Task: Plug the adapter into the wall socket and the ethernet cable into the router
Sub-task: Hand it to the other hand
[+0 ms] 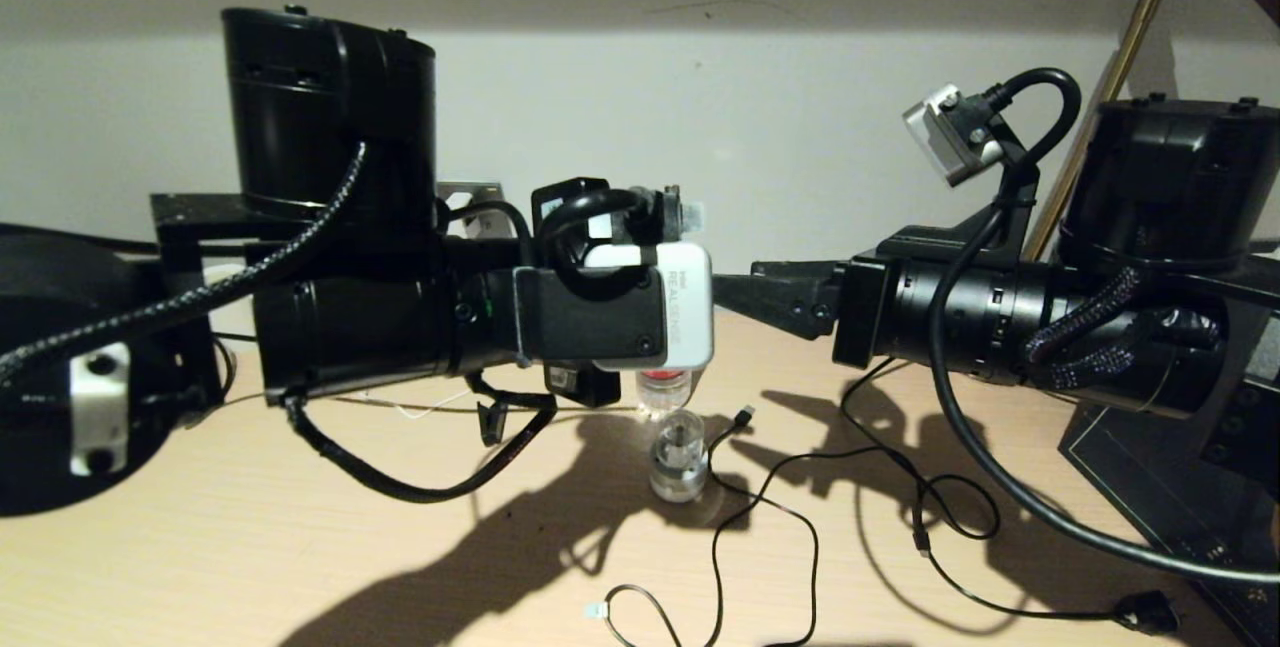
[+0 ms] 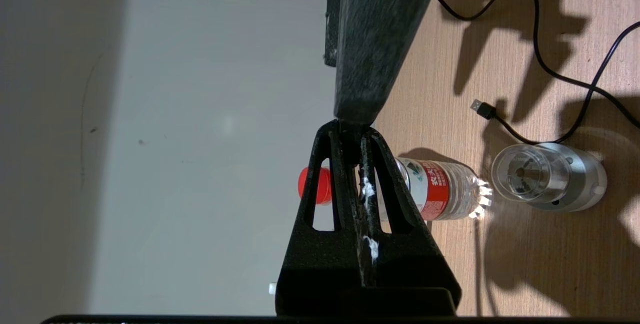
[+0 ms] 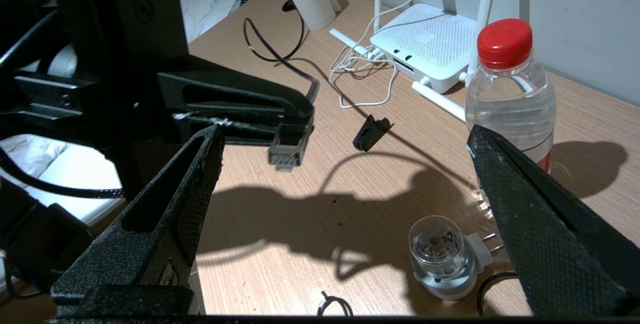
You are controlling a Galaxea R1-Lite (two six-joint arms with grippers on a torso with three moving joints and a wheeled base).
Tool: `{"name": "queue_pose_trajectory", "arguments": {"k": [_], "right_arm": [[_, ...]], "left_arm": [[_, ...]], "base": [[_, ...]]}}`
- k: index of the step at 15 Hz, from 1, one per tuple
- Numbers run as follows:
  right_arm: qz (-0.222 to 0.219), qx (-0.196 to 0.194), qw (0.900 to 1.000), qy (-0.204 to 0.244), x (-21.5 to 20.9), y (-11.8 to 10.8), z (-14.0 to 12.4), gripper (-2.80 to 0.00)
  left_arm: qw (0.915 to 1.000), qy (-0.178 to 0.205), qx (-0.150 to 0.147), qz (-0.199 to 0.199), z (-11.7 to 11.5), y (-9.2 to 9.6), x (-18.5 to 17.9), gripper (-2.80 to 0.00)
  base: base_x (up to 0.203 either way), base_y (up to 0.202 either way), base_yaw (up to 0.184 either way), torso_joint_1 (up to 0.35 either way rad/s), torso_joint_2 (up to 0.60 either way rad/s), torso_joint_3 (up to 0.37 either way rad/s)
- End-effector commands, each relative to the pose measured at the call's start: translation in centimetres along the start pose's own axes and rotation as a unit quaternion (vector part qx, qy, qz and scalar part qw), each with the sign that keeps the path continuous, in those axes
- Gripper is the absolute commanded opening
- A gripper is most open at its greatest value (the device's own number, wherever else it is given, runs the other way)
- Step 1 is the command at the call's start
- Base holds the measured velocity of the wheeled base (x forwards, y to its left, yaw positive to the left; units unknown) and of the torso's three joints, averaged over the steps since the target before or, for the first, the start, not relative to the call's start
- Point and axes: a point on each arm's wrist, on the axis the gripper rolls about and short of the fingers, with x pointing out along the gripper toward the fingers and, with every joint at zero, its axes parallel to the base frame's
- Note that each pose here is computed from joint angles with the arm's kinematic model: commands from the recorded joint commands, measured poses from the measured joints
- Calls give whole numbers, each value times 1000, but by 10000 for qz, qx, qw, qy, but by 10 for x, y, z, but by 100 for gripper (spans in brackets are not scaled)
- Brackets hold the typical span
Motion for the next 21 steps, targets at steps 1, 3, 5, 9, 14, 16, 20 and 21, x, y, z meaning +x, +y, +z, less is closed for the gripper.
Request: {"name": "queue_pose_trajectory", "arguments": {"k": [1,3,5,9,14,16,20,21], "right_arm": [[26,-2,10000,-17,1,0,1,0],[26,-10,10000,-18,2,0,1,0],[26,-9,10000,-17,2,0,1,0],[34,-29,10000,-45,4,0,3,-280],[54,-34,10000,-31,5,0,2,-280],[52,-31,10000,-24,5,0,2,-280],[63,-16,10000,20,5,0,-1,-280],[60,-11,10000,30,4,0,-1,-280]], "left_arm": [[10000,-25,39,28,1,1,-2,-280],[10000,-53,44,25,3,1,-2,-280],[10000,-68,48,12,4,0,-1,-280],[9999,-101,54,-7,6,-1,-1,-280],[9998,-161,56,-69,9,-4,3,-280],[9998,-169,56,-131,9,-7,6,-280],[9997,-222,45,-129,11,-10,14,-280],[9997,-220,44,-136,11,-11,15,-280]], "base": [[0,0,0,0,0,0],[0,0,0,0,0,0],[0,0,0,0,0,0],[0,0,0,0,0,0],[0,0,0,0,0,0],[0,0,0,0,0,0],[0,0,0,0,0,0],[0,0,0,0,0,0]]}}
